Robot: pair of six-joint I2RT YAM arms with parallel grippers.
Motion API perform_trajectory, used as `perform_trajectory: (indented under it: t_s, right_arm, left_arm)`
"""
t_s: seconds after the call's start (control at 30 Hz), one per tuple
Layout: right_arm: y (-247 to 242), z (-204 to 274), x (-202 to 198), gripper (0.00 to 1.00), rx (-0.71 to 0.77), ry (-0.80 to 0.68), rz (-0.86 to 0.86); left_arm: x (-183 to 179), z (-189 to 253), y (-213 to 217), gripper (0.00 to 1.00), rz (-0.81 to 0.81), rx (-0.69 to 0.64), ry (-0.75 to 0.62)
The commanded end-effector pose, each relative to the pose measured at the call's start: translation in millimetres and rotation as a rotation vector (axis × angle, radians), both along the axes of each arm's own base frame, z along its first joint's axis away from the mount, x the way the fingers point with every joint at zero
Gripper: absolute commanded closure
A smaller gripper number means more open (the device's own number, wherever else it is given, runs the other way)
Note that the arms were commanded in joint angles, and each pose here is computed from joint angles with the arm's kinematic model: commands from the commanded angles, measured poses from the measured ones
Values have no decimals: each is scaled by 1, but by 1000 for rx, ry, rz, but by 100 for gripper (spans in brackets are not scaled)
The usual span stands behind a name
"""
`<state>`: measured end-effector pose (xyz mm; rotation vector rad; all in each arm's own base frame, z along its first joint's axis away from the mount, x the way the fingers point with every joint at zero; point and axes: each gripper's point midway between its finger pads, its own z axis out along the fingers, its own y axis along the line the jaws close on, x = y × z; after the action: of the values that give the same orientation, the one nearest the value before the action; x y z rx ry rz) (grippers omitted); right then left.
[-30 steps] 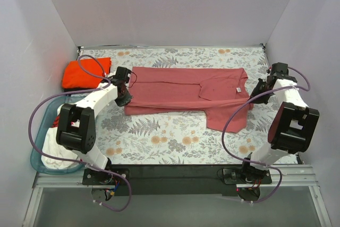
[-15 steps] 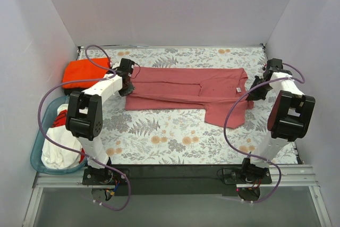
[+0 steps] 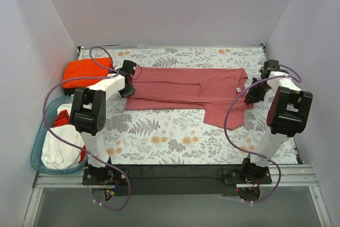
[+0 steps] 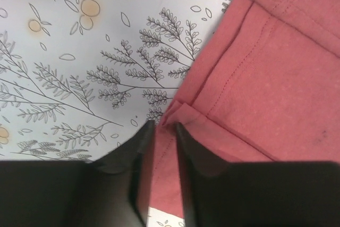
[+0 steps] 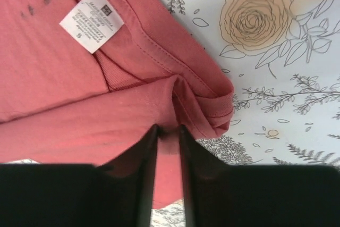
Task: Fold and stack the t-shirts
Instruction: Fold the tshirt
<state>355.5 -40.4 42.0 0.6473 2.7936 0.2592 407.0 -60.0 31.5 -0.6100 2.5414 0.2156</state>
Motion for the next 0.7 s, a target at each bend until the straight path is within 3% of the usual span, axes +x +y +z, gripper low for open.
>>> perform_trajectory:
  t_s: [0.0, 0.03, 0.1, 0.23, 0.43, 0.67]
  right_arm:
    - [0, 38, 27, 68, -59, -109, 64]
    - [-3, 43, 24, 55, -98, -100, 65]
    - [-1, 58, 23, 47, -136, -126, 83]
    - [11, 65, 2, 42, -148, -133, 108]
    - [42, 38, -53, 42, -164, -58, 187]
    - [58, 8, -87, 42, -120, -12, 184]
  left_arm:
    - [18, 33, 9, 75, 27, 35, -99]
    - [17, 44, 9, 71, 27, 32, -121]
    - [15, 54, 10, 56, 27, 34, -144]
    - [-2, 85, 8, 37, 17, 23, -204]
    - [-57, 85, -6, 36, -32, -10, -201]
    - [-114, 67, -17, 36, -67, -79, -219]
